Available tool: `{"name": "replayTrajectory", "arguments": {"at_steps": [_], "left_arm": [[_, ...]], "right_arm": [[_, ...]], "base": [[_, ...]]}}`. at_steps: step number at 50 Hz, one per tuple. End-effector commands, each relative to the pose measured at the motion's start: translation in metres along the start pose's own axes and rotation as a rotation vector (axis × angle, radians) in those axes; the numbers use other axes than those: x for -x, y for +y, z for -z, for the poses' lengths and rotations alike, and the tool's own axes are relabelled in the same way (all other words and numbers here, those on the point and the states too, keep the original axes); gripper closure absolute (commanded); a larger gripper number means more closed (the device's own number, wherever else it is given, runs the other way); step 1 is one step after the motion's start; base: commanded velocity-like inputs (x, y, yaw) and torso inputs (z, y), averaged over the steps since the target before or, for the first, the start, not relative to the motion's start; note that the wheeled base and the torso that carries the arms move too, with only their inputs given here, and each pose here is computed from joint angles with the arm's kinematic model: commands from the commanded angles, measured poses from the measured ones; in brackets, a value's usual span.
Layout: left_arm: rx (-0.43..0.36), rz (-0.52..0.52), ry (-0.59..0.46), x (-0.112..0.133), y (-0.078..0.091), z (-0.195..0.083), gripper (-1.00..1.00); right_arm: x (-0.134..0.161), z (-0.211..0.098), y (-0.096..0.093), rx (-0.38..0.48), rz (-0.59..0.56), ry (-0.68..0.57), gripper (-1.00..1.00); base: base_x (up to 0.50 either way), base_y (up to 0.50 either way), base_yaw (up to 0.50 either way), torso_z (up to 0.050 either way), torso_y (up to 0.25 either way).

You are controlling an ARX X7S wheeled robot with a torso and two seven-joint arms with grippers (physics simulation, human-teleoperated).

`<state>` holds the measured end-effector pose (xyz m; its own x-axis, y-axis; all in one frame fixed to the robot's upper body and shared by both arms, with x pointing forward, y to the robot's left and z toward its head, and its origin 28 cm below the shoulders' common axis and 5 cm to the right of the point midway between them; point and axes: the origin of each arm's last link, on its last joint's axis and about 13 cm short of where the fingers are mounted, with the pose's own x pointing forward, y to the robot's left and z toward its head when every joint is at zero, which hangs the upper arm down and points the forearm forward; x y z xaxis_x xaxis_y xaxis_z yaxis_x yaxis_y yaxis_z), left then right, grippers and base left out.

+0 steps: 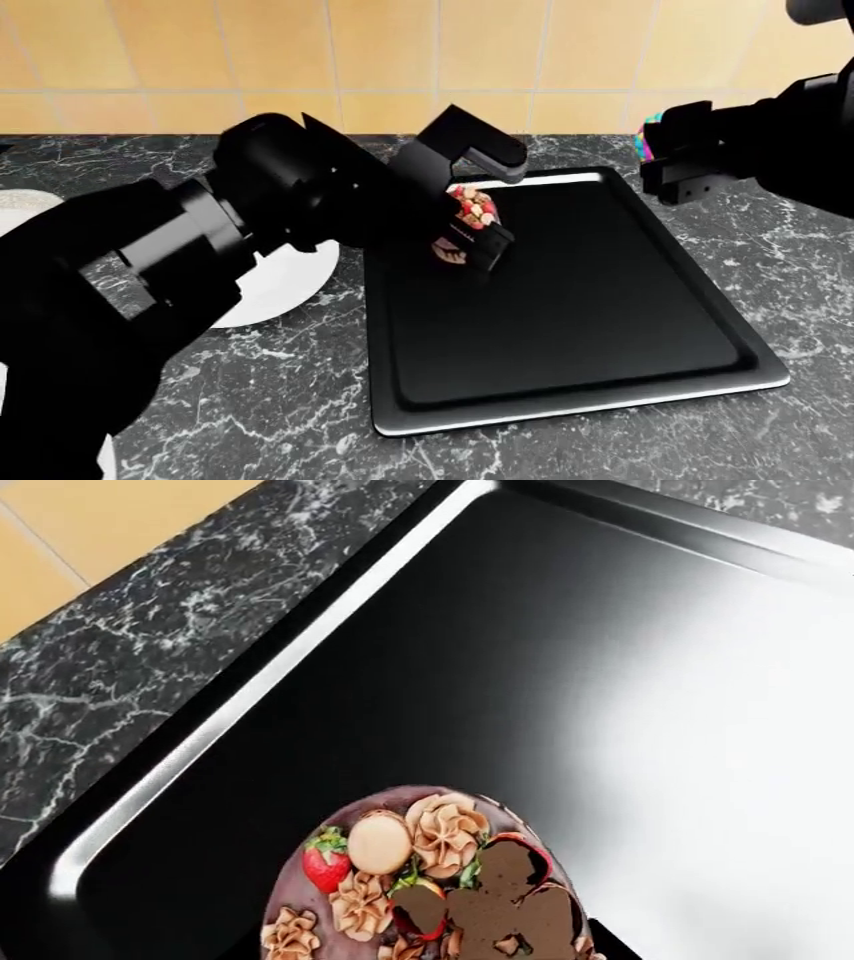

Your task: Move the dessert items from the plate to the tray.

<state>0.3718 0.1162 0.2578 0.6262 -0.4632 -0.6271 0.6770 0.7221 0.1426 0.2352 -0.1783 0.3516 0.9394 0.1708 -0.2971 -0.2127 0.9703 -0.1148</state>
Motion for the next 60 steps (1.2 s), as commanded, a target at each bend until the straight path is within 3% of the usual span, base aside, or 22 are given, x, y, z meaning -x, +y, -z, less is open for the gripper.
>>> {"name": "replayTrajectory", "arguments": {"at_steps": [1, 16, 28, 35, 39, 46, 60], "left_arm": [[0.020, -0.005, 0.002, -0.003, -0.001, 0.000, -1.00], [0.012, -0.023, -0.040, 0.019, 0.002, -0.015, -1.00], [0.037, -0.033, -0.225, 0.093, 0.005, -0.038, -1.00], [0.086, -0.113, -0.335, 0.132, 0.013, -0.027, -1.00], [0.100, -0.173, -0.349, 0.147, 0.021, -0.014, -1.00], [0.116, -0.255, -0.355, 0.163, 0.028, 0.009, -1.00], [0.147, -0.337, -0.394, 0.183, 0.031, 0.028, -1.00]], "right_arm": [[-0.002, 0.003, -0.001, 0.000, -0.004, 0.001, 1.00], [-0.002, 0.002, -0.001, 0.000, -0.004, 0.000, 1.00], [-0.004, 0.002, 0.001, 0.007, -0.013, 0.007, 1.00], [-0.008, 0.005, 0.004, 0.016, -0.022, 0.023, 1.00], [-0.012, 0.007, 0.006, 0.020, -0.037, 0.037, 1.00], [-0.020, 0.009, 0.010, 0.055, -0.045, 0.075, 1.00], [-0.041, 0.024, 0.018, 0.129, -0.055, 0.180, 1.00]], "base": [[0.00, 0.00, 0.00, 0.000, 0.000], [0.00, 0.00, 0.00, 0.000, 0.000], [0.00, 0.00, 0.00, 0.000, 0.000], [0.00, 0.00, 0.00, 0.000, 0.000], [0.00, 0.00, 0.00, 0.000, 0.000], [0.00, 0.00, 0.00, 0.000, 0.000], [0.00, 0.00, 0.00, 0.000, 0.000]]}}
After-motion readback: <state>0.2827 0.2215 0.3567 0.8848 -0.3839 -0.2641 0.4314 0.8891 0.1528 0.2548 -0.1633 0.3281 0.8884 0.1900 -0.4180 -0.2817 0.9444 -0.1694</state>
